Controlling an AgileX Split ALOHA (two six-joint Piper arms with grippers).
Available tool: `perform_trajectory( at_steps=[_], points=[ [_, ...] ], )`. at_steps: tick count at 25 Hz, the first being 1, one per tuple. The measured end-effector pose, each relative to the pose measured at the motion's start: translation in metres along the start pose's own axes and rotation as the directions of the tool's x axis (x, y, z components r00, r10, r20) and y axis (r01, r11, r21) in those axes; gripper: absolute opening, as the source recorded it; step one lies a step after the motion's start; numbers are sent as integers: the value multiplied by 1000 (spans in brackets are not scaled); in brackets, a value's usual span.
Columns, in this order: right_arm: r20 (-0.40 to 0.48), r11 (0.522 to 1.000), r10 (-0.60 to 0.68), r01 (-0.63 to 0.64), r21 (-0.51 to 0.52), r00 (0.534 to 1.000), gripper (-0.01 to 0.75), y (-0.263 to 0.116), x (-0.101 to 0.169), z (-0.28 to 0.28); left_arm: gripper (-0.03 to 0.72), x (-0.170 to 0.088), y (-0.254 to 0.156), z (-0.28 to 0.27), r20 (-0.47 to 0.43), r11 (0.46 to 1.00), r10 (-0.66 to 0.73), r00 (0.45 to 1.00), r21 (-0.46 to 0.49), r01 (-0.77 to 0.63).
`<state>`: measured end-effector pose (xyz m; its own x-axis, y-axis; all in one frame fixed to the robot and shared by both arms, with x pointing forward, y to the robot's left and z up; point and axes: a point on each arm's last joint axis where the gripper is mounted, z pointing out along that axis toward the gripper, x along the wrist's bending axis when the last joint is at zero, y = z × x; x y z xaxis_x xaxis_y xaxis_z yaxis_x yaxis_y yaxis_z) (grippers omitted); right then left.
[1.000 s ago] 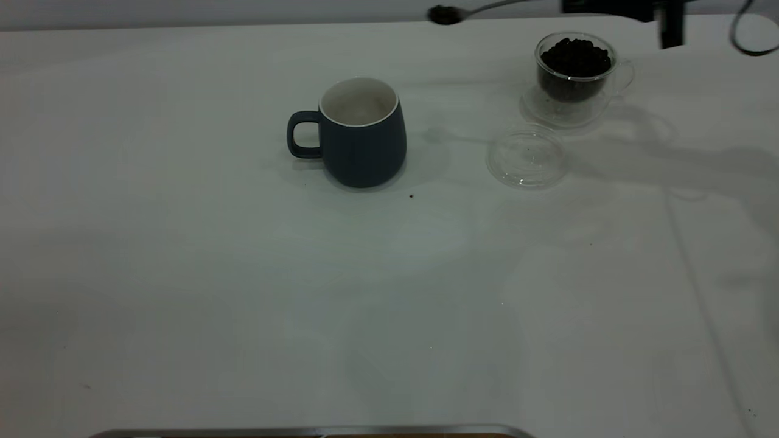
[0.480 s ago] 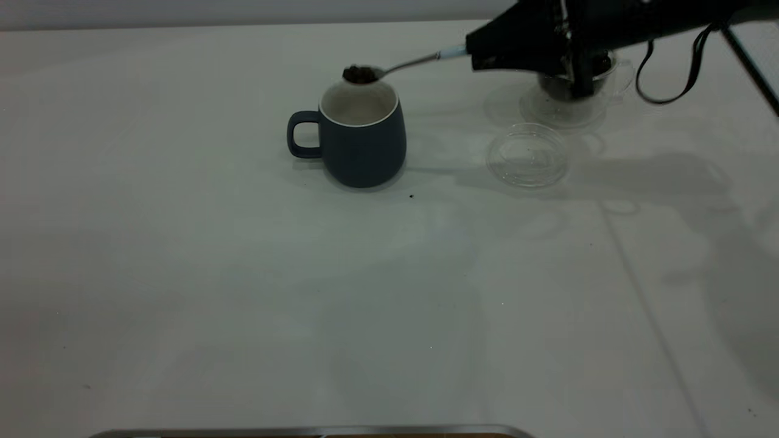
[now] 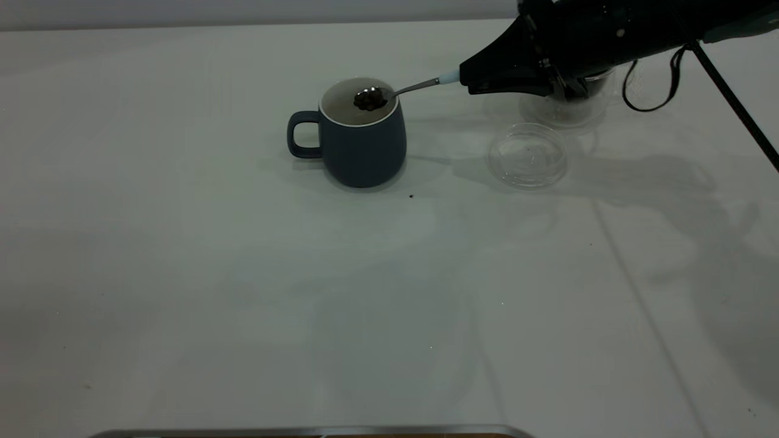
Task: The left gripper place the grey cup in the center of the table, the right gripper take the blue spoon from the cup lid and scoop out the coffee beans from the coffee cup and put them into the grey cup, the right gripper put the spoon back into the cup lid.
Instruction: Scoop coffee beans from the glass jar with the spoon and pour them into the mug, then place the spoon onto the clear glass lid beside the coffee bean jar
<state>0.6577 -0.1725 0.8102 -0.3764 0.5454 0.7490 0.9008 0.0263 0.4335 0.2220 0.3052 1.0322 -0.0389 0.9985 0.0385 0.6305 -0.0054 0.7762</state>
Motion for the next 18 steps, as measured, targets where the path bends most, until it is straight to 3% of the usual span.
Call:
perform_trajectory(
  at_steps=[5, 9, 16, 18],
  points=[
    [63, 966, -259, 259, 3, 964, 103, 11, 22, 2, 590, 0, 0, 0, 0, 1000, 0, 1000, 0, 0],
    [131, 924, -379, 382, 3, 916, 103, 26, 41, -7, 590, 0, 0, 0, 0, 1000, 0, 1000, 0, 0],
    [187, 860, -509, 507, 58, 840, 103, 50, 91, -54, 590, 0, 0, 0, 0, 1000, 0, 1000, 0, 0],
    [213, 863, -501, 501, 59, 839, 103, 53, 101, -81, 590, 0, 0, 0, 0, 1000, 0, 1000, 0, 0]
  ],
)
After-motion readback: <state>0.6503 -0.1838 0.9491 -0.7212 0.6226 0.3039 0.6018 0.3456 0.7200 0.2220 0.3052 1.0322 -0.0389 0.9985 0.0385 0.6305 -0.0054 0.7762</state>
